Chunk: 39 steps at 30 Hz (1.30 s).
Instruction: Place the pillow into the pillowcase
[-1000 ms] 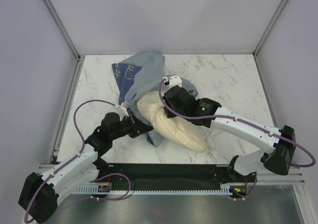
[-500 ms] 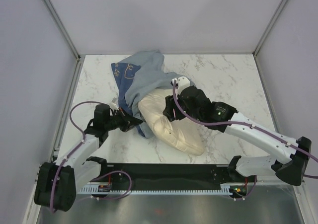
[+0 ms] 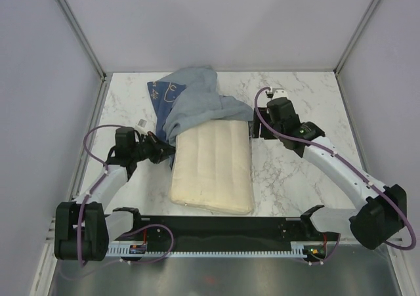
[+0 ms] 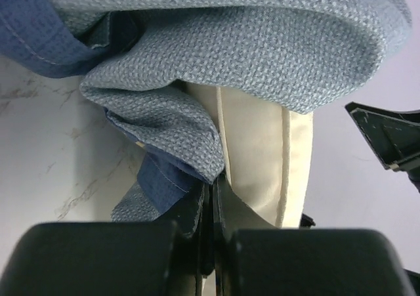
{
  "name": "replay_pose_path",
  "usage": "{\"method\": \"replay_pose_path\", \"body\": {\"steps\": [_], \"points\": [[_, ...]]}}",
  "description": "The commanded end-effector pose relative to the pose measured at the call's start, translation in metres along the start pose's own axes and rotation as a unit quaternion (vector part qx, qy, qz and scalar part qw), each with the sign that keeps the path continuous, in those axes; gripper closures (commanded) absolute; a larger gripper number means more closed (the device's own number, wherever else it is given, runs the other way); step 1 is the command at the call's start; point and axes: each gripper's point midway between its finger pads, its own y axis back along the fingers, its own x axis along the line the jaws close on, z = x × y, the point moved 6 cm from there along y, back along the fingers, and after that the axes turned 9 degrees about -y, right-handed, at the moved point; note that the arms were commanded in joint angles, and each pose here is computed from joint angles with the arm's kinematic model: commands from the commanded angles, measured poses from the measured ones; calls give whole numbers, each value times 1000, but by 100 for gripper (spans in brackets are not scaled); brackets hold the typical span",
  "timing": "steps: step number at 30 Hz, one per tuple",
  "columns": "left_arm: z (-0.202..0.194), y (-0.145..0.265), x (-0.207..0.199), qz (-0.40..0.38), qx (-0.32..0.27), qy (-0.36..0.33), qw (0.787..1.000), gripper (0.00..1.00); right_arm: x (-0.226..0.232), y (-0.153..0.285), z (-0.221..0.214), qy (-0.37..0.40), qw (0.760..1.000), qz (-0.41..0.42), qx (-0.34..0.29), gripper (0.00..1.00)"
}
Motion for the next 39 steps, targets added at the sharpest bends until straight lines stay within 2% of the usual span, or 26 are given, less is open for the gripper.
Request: {"method": "replay_pose_path", "body": {"steps": [1,4,5,7,11,14,15,16,17,19,20,22,23,27,29,30,32,33,35,36,37,38,39], "points": [[11,8,-12,1,-19,-59,998,97,-17,-25,-13,-30,999,-9,16,28],[16,13,-10,33,-36,-87,995,80,-37,-44,-14,-88,996,-1,12,30],[17,18,-11,51,-46,-92,993,61,-44,-49,-9,-104,995,1,5,30],[19,27,-13,73,-64,-112,989,42,-50,-60,-11,-124,992,-4,12,30],[31,55,-25,132,-126,-149,972,28,-54,-81,-6,-163,987,12,10,29],[32,72,-35,155,-144,-172,962,19,-52,-96,-6,-180,983,18,13,30],[26,72,-40,157,-132,-191,960,18,-50,-100,-5,-181,983,23,14,30],[24,72,-44,161,-126,-202,958,12,-50,-107,-8,-183,983,22,22,30],[28,74,-52,176,-137,-217,950,12,-46,-110,-3,-185,982,33,18,30],[10,61,-64,181,-99,-255,944,12,-46,-119,-6,-187,981,35,28,30],[11,59,-72,197,-110,-269,936,11,-44,-122,-4,-190,981,40,25,30],[-9,45,-88,182,-80,-297,934,11,-44,-131,-7,-197,979,37,31,30],[-10,35,-91,201,-75,-306,928,11,-42,-134,-5,-203,978,46,26,30],[-53,-1,-113,218,-28,-357,908,11,-39,-146,0,-214,975,53,17,30],[-64,-13,-123,222,-25,-372,901,9,-39,-152,1,-219,974,51,16,31],[-83,-29,-121,230,3,-389,892,9,-38,-154,2,-221,974,52,16,32],[-96,-42,-130,231,15,-406,884,7,-39,-160,-1,-223,973,50,22,35],[-114,-53,-127,236,40,-424,874,7,-38,-161,-2,-225,973,54,25,42],[-127,-61,-139,230,52,-440,867,6,-40,-163,-8,-226,972,53,29,55],[-147,-67,-141,222,71,-458,858,6,-40,-164,-9,-226,972,53,29,68],[-153,-69,-157,204,68,-461,861,6,-40,-164,-10,-226,972,54,29,74],[-149,-60,-148,251,60,-481,838,0,-40,-163,-10,-224,973,56,28,86],[-160,-58,-144,265,78,-493,825,0,-40,-164,-11,-225,972,56,31,90]]}}
